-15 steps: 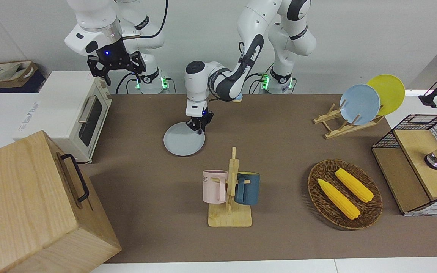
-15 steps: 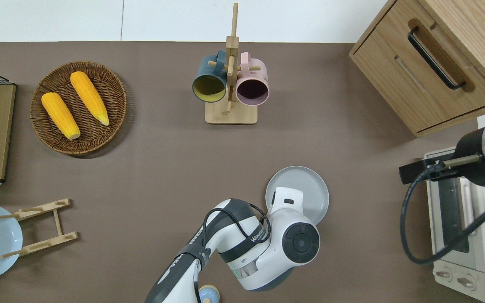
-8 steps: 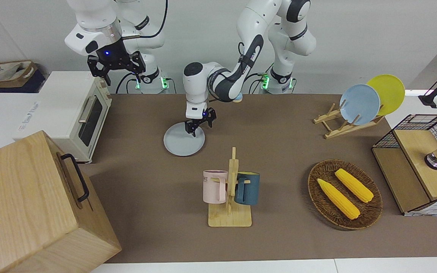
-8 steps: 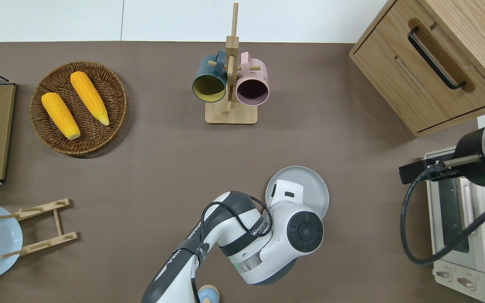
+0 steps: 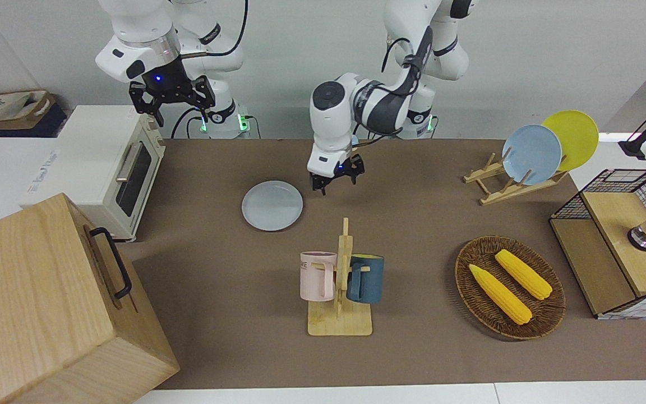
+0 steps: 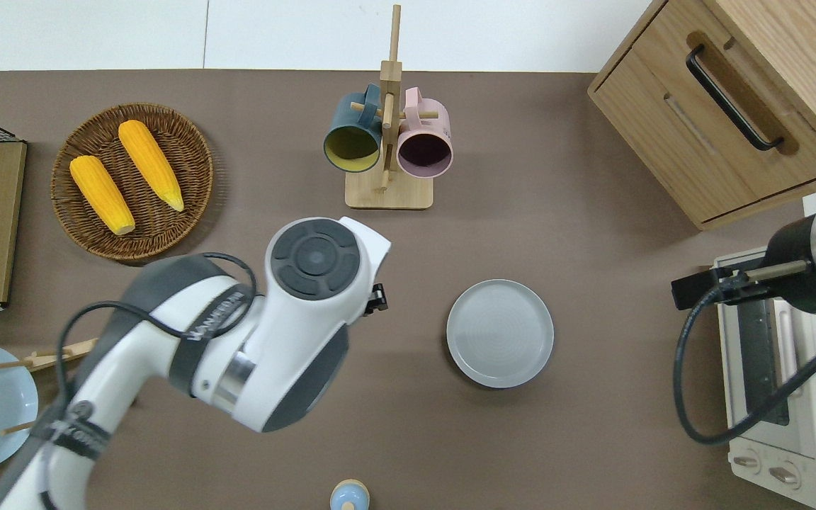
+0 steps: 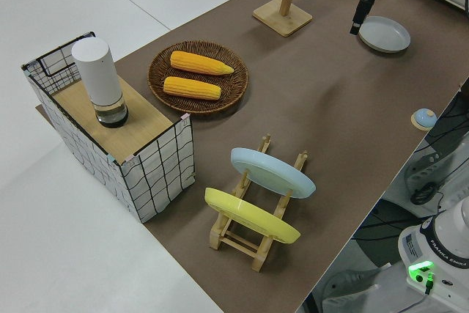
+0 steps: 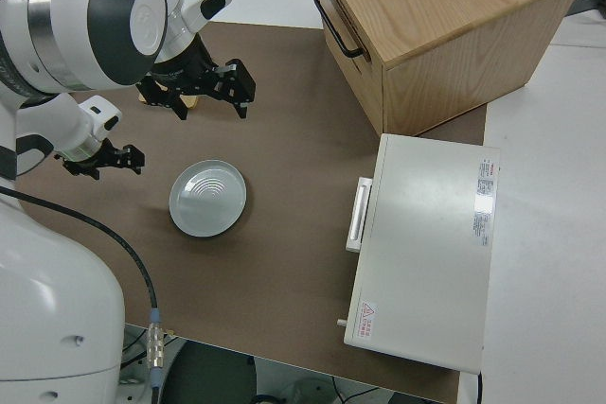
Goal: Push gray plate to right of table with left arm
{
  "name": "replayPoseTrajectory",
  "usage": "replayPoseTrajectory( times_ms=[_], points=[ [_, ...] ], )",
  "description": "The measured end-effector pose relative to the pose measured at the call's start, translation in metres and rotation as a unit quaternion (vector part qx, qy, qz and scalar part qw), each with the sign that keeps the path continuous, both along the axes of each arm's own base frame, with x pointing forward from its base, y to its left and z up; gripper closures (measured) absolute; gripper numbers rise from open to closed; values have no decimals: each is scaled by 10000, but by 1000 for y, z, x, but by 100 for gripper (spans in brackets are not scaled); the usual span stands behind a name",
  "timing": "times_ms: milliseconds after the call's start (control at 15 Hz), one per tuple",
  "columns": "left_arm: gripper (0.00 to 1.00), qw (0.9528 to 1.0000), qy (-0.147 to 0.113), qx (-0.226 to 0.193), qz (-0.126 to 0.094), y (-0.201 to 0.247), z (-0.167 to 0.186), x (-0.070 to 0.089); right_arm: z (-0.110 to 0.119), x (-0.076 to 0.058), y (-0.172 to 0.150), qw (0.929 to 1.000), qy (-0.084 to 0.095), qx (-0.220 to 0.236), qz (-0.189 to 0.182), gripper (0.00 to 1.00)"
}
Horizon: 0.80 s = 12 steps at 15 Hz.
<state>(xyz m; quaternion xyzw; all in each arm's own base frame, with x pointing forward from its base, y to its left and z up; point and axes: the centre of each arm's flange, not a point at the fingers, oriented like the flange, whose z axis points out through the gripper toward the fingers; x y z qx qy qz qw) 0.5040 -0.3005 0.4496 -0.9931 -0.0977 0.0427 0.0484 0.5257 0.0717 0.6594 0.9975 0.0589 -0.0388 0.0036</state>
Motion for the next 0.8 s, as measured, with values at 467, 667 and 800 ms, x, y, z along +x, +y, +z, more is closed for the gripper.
replayPoseTrajectory(
  times_ms=[467, 667, 800],
  points=[
    [0, 9959, 376, -255, -784, 124, 79, 32, 0, 0, 0, 10000, 0, 0, 0, 1],
    [0, 9939, 321, -412, -966, 168, 115, 44, 0, 0, 0, 10000, 0, 0, 0, 1],
    [0, 9931, 316, -443, -1038, 179, 128, 45, 0, 0, 0, 10000, 0, 0, 0, 1]
  ],
)
